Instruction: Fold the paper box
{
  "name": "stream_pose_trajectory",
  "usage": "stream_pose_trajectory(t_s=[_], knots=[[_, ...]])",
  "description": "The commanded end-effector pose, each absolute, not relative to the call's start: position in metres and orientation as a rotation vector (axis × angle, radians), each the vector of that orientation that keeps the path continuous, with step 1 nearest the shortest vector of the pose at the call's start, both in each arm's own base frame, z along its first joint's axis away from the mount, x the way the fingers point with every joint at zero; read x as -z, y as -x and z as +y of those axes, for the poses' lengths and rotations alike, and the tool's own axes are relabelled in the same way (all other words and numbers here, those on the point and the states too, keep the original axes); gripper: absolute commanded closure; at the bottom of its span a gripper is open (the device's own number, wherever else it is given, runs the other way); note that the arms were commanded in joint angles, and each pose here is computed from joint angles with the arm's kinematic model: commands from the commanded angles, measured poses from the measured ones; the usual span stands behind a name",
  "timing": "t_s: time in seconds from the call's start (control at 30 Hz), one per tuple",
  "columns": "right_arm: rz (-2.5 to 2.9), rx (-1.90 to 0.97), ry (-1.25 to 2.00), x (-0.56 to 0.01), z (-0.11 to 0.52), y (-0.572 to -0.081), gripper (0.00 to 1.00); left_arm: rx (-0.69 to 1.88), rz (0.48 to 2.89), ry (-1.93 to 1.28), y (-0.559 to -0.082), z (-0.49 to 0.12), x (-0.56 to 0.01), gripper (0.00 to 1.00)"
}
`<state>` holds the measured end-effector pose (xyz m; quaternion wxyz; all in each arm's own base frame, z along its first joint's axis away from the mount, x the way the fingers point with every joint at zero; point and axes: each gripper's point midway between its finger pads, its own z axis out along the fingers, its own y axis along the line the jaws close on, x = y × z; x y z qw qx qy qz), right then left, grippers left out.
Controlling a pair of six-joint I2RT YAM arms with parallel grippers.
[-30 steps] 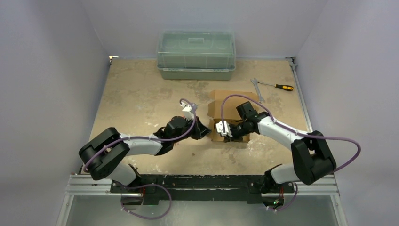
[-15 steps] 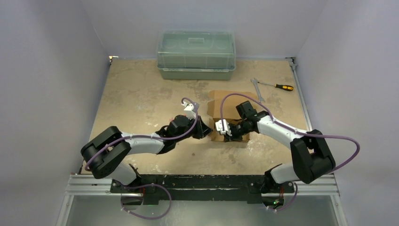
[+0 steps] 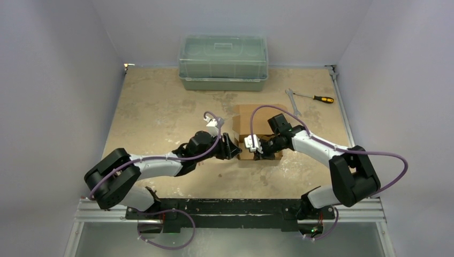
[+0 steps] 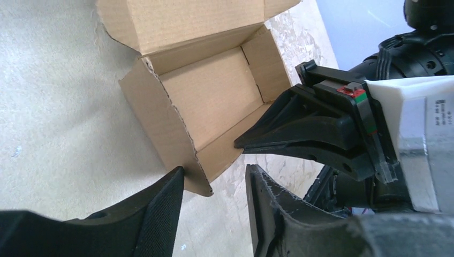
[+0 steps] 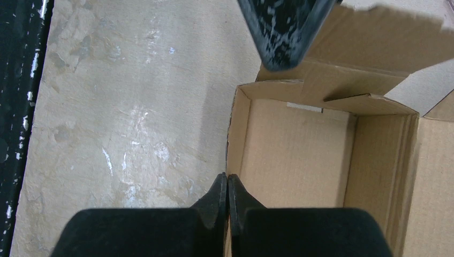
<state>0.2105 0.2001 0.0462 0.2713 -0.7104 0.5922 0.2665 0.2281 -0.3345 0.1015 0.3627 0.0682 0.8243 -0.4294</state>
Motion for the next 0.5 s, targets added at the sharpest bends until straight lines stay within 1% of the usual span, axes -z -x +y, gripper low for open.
stream_pose_trajectory(t_s=[0.0, 0.13, 0.23, 0.47], knots=[[1.656, -0.669, 1.929, -0.037, 0.195, -0.217, 1.00, 1.215, 2.014, -0.164, -0.230, -0.328, -0.130, 0.52], [1.664, -0.669, 1.929, -0.036, 0.194, -0.217, 1.00, 1.299, 1.972, -0.136, -0.231, -0.321, -0.134, 0.49], [1.668, -0.666, 1.928, -0.036, 0.194, -0.218, 1.00, 1.374, 1.924, -0.118, -0.232, -0.313, -0.137, 0.44], [1.679, -0.663, 1.926, -0.034, 0.193, -0.218, 1.00, 1.489, 1.869, -0.110, -0.231, -0.300, -0.139, 0.42]])
